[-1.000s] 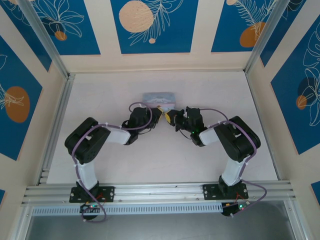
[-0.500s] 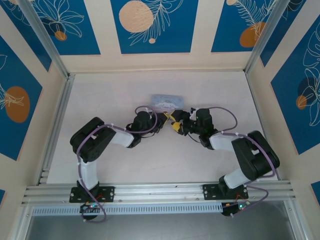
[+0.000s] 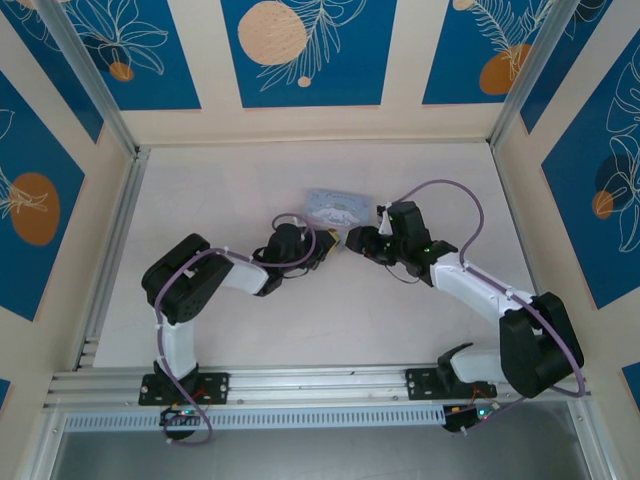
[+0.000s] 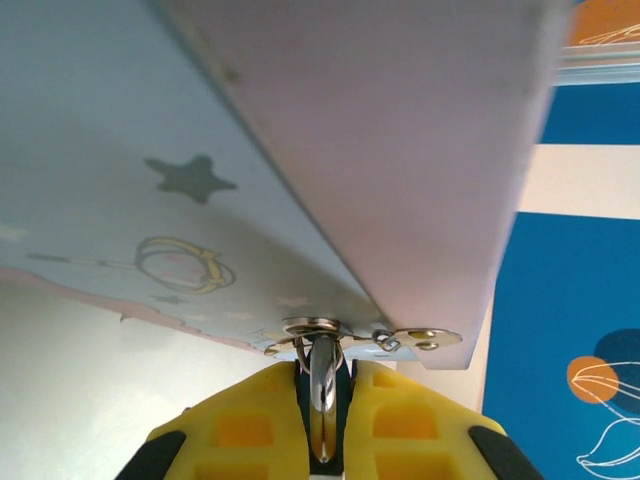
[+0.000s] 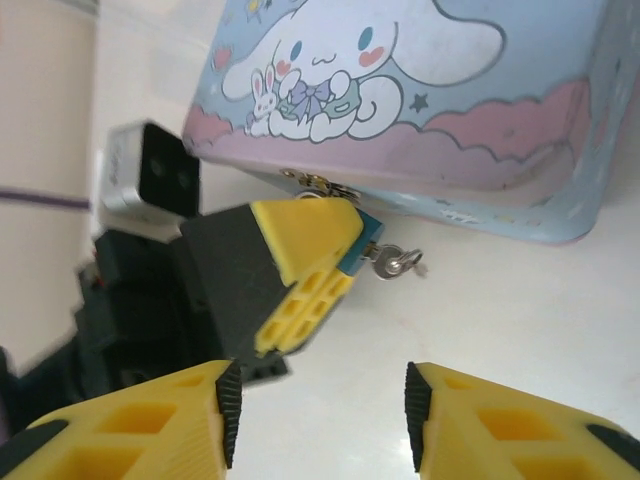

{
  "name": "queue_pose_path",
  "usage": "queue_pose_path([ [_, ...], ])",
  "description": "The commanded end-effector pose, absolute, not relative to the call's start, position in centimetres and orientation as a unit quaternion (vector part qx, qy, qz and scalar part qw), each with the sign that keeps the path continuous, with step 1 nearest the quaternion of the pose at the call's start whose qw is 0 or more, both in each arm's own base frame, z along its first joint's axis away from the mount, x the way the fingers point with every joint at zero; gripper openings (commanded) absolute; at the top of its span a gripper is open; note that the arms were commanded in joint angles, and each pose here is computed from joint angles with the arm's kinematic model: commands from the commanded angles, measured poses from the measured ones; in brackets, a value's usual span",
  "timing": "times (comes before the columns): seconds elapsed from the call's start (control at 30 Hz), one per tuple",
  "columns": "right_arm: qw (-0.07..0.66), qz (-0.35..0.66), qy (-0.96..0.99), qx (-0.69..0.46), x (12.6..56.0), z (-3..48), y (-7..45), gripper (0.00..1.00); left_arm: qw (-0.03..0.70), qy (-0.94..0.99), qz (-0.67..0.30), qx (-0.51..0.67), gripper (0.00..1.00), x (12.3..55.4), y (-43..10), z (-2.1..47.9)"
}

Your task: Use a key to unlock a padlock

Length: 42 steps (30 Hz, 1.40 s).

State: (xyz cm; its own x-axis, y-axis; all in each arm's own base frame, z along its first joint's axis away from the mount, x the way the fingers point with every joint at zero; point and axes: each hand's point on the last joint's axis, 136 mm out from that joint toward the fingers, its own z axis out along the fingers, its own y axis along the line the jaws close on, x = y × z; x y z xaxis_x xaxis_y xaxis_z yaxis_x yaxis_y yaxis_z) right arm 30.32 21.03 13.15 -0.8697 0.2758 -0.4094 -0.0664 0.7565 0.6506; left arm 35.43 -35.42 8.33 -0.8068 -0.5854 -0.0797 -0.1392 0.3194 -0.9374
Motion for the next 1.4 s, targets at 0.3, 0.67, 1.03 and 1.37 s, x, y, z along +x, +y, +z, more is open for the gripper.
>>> queue_pose_path([
  [0.3, 0.275, 0.165, 0.938, -0.135, 30.9, 10.1, 20.3, 0.37, 0.184, 0.795, -0.544, -0.195, 0.0, 35.0, -36.9, 10.3],
  [0.67, 0.266, 0.115, 0.94, -0.178, 31.3, 7.7, 21.9, 0.37, 0.158, 0.797, -0.551, -0.19, 0.0, 34.8, -37.8, 10.7],
  [1.03, 0.276, 0.091, 0.942, -0.17, 32.7, 7.4, 21.8, 0.37, 0.153, 0.796, -0.554, -0.187, 0.0, 34.8, -38.1, 11.0],
  [1.37, 0.282, 0.091, 0.943, -0.152, 33.9, 7.5, 22.1, 0.26, 0.15, 0.797, -0.556, -0.185, 0.0, 34.6, -38.1, 11.0],
])
